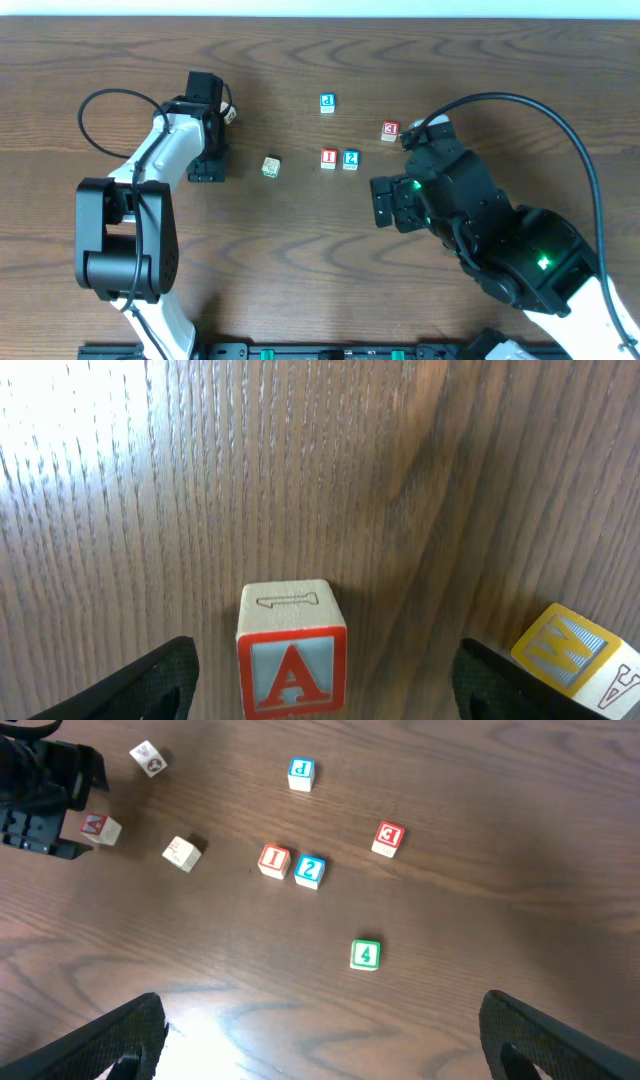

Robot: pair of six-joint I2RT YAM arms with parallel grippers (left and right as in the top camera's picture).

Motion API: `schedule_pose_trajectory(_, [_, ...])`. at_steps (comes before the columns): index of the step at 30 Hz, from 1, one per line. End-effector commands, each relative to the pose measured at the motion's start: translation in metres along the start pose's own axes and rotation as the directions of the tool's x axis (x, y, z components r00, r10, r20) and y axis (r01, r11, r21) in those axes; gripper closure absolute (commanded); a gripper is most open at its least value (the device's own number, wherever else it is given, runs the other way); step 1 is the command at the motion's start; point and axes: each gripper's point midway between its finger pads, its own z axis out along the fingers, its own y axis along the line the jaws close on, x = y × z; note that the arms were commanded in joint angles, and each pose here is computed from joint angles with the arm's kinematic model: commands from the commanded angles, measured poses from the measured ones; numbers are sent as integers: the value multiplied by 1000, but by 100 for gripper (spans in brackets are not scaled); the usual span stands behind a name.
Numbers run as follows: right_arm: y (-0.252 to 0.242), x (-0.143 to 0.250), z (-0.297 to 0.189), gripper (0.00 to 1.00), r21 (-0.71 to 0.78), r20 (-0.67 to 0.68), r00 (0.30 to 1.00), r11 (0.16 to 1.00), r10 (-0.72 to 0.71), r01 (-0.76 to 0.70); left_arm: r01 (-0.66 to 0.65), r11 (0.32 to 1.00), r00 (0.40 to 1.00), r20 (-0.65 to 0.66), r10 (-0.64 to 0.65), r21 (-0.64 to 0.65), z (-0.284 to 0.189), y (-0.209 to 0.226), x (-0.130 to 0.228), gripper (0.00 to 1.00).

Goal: Spell out Ai2
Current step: 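Reach left gripper to red A block at left and grasp it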

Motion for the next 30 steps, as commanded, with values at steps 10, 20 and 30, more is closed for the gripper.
schedule_pose_trajectory(10, [-5, -1, 8, 1, 28, -13, 1000, 1000, -5, 5, -58, 996, 997, -48, 55, -69, 23, 9, 8, 21])
schedule_pose_trajectory(20, [-4, 0, 8, 1, 26, -19, 1000, 1000, -5, 6, -62, 996, 997, -45, 59, -66, 25, 8, -1, 24])
schedule_pose_trajectory(30, [-3, -3, 9, 1, 22, -8, 1000, 1000, -2, 3, -81, 996, 995, -67, 78, -46, 25, 3, -1, 44])
